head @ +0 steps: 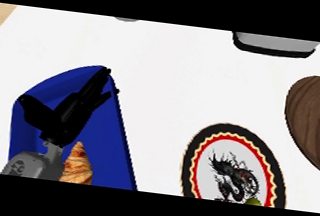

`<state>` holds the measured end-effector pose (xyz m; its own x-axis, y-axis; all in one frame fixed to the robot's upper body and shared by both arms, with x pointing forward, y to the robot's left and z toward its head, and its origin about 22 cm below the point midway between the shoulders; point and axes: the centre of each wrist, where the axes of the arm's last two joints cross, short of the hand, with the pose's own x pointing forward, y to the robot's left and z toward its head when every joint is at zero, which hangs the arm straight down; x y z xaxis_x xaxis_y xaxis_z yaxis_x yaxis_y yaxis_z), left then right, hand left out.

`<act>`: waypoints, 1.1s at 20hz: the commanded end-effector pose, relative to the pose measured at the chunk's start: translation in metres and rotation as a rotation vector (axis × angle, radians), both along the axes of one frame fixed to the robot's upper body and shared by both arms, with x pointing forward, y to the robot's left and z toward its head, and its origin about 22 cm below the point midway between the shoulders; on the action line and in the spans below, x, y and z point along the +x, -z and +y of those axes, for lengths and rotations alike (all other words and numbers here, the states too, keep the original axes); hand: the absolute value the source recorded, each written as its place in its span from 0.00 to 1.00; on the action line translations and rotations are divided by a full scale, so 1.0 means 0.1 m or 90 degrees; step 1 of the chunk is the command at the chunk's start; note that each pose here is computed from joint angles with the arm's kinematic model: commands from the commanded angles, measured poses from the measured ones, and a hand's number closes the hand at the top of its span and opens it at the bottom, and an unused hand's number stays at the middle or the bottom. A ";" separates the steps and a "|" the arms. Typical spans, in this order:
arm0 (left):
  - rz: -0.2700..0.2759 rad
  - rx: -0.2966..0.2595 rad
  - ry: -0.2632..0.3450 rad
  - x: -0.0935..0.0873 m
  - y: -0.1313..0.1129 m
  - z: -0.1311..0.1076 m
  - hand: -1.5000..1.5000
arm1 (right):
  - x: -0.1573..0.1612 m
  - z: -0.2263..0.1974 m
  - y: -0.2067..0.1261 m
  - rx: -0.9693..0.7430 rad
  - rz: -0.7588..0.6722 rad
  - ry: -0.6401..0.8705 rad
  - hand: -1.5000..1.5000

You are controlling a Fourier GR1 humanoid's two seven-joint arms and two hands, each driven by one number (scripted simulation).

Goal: Pick the cupcake from the plate and place it in the bowl

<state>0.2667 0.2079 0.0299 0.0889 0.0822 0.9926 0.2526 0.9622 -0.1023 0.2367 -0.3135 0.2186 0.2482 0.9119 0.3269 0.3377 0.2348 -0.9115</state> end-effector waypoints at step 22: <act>-0.002 -0.003 0.023 -0.13 0.10 -0.21 0.50 | 1.15 -1.33 1.32 0.141 0.073 0.060 0.00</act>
